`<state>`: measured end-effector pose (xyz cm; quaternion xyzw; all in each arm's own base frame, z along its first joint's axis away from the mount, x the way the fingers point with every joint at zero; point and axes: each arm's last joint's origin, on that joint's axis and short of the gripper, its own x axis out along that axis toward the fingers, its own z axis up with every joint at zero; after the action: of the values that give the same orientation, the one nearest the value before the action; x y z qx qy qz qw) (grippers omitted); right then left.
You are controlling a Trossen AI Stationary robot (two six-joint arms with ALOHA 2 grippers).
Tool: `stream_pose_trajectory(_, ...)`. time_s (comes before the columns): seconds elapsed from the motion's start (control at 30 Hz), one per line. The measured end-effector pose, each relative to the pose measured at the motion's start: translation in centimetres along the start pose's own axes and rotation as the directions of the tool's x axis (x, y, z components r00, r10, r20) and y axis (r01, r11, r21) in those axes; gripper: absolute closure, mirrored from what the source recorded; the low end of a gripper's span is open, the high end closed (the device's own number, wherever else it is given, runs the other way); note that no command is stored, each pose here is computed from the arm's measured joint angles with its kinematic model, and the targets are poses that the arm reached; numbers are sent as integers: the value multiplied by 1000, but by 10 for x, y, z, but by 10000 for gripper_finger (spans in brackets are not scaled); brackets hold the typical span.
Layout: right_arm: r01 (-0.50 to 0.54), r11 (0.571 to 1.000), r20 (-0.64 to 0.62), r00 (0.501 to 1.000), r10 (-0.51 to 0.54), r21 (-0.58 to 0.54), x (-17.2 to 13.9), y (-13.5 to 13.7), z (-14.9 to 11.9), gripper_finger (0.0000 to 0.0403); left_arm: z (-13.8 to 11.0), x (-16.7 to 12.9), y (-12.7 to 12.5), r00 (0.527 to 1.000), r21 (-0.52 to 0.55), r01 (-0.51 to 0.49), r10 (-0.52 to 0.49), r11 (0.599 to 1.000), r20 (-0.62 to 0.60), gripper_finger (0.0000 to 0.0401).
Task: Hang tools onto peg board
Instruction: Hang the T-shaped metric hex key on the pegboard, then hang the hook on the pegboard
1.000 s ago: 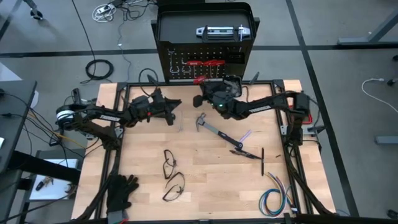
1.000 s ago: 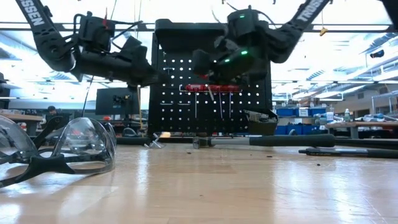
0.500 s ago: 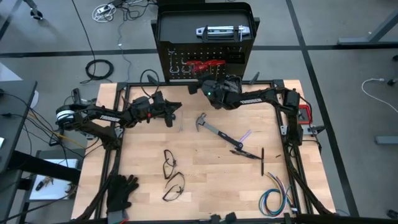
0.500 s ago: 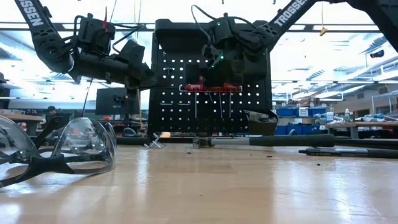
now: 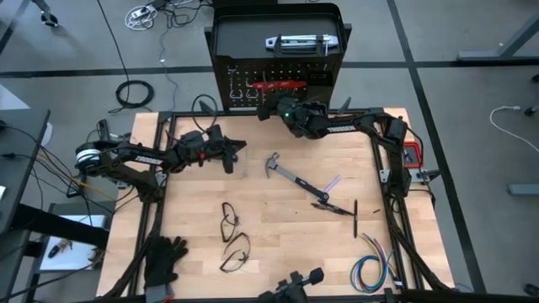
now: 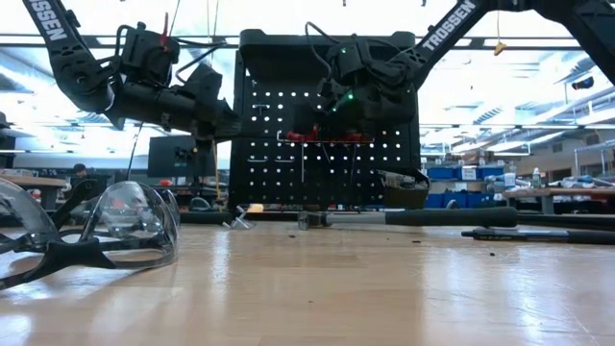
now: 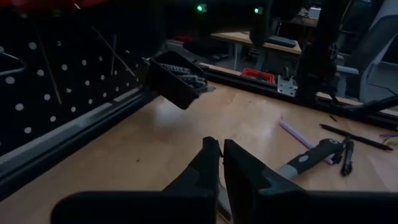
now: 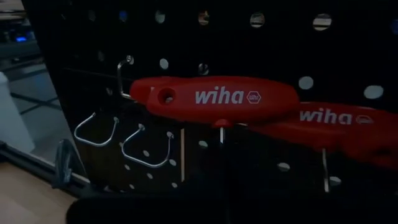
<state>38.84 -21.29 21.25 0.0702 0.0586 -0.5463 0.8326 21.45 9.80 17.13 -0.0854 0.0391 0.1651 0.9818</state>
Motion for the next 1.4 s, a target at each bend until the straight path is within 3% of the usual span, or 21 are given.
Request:
stream_pose_trajectory(0.37,-16,1000,-37,999,16,17,7,-9,-2,394,-1,0,-1,1000,-25,17,-17,1000,-8,378)
stream_pose_trajectory(0.83,-24,1000,-53,998,24,4,3,-4,-5,299,-1,0,-2,999,-22,49,-50,999,-12,378)
stream_pose_trajectory(1.4,-29,999,-111,994,26,-28,-16,11,-11,300,-4,0,-3,994,-28,98,-99,995,-53,378)
